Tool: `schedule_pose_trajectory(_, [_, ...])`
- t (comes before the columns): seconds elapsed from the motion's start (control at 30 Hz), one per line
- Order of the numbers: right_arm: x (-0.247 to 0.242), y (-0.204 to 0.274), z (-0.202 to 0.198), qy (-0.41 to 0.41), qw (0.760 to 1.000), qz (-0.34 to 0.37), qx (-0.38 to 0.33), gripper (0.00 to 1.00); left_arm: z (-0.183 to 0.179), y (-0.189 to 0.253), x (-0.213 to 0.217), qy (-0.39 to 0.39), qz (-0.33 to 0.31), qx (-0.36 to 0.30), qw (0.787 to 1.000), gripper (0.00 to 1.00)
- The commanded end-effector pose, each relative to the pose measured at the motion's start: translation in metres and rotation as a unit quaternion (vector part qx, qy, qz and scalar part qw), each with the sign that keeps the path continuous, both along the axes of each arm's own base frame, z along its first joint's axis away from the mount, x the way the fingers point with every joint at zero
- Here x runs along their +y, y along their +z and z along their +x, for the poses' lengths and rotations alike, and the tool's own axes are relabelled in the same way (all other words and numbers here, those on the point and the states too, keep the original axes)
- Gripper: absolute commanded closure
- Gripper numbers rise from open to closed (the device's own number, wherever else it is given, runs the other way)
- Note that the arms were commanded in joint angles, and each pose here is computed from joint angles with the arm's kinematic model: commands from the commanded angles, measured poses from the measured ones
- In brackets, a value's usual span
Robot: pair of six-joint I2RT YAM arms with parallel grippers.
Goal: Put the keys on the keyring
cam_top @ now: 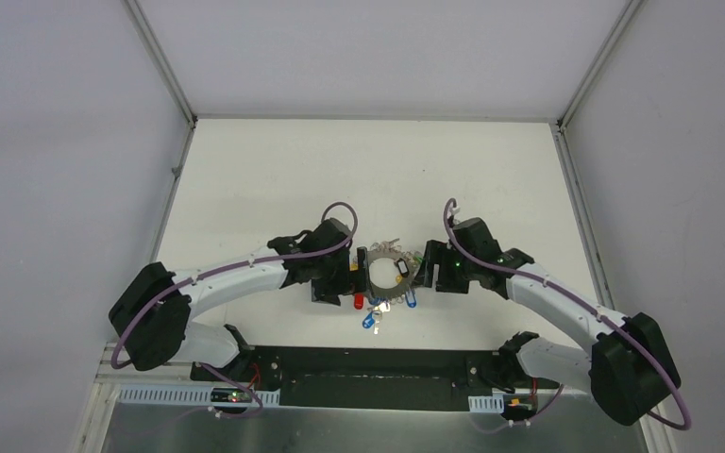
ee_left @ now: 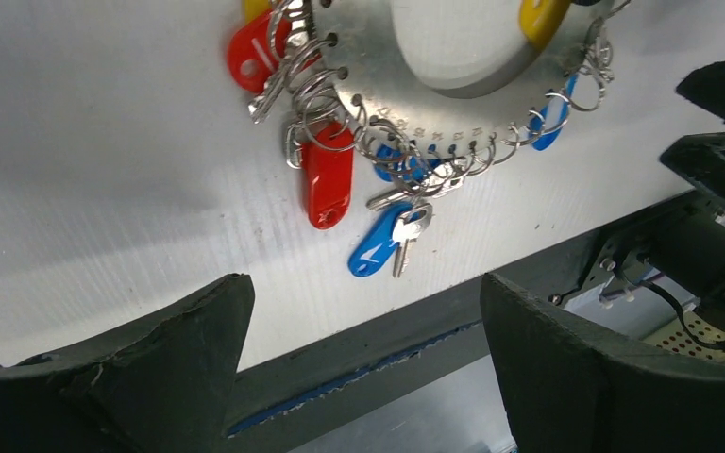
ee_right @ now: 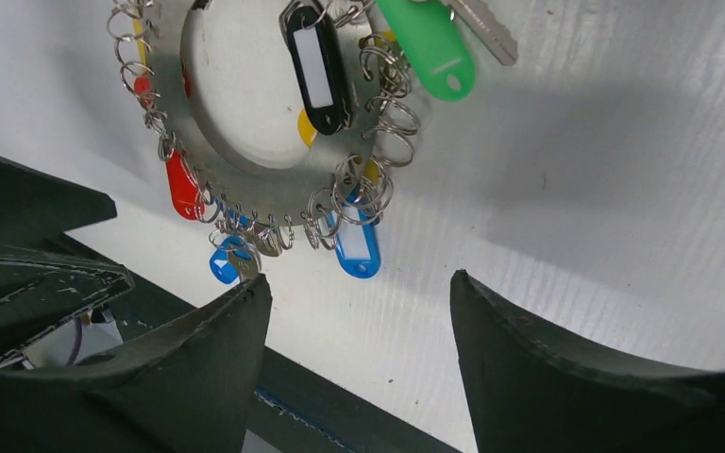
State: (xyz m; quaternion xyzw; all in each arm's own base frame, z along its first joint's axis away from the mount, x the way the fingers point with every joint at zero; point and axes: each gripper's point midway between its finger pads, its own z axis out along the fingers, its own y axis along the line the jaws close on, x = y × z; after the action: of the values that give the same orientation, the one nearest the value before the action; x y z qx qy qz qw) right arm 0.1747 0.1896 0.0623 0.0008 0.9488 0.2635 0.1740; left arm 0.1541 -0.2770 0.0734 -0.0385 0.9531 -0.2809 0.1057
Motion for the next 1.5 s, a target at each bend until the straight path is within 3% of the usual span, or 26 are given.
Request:
schedule_pose_trajectory(0.0, [0.022,0.019,0.006,0.039,0.999,0.029,-0.016,0.33,0.011,0.022,-0.010,-0.022,-0.012,-0.025,0.999,0.08])
schedule_pose_trajectory(0.33, [0.040,0.015,-0.004,0.079,0.997,-0.017,-0.009,0.48,0.014,0.037,0.003,-0.009,-0.003,-0.056,0.998,0.13])
schedule_pose_trajectory(0.53, [0.064,0.006,-0.016,0.095,0.995,0.018,0.032,0.68,0.019,0.050,0.015,0.019,-0.003,-0.088,0.996,0.13])
schedule_pose_trajectory(0.67, [0.075,-0.007,-0.017,0.091,0.994,0.022,0.054,0.72,0.020,0.058,0.023,0.040,-0.011,-0.104,0.994,0.13])
schedule_pose_trajectory(0.97, [0.041,-0.021,0.019,0.018,0.994,-0.104,0.013,0.78,0.014,0.056,0.031,0.055,-0.017,-0.104,0.993,0.13])
schedule_pose_trajectory(1.17, [0.033,-0.013,0.038,0.003,0.994,-0.108,-0.006,0.76,0.012,0.052,0.033,0.058,-0.016,-0.097,0.993,0.13])
schedule_pose_trajectory(1.47, [0.039,0.007,0.026,0.021,0.999,-0.038,0.006,0.57,0.011,0.046,0.030,0.055,-0.011,-0.085,0.995,0.13])
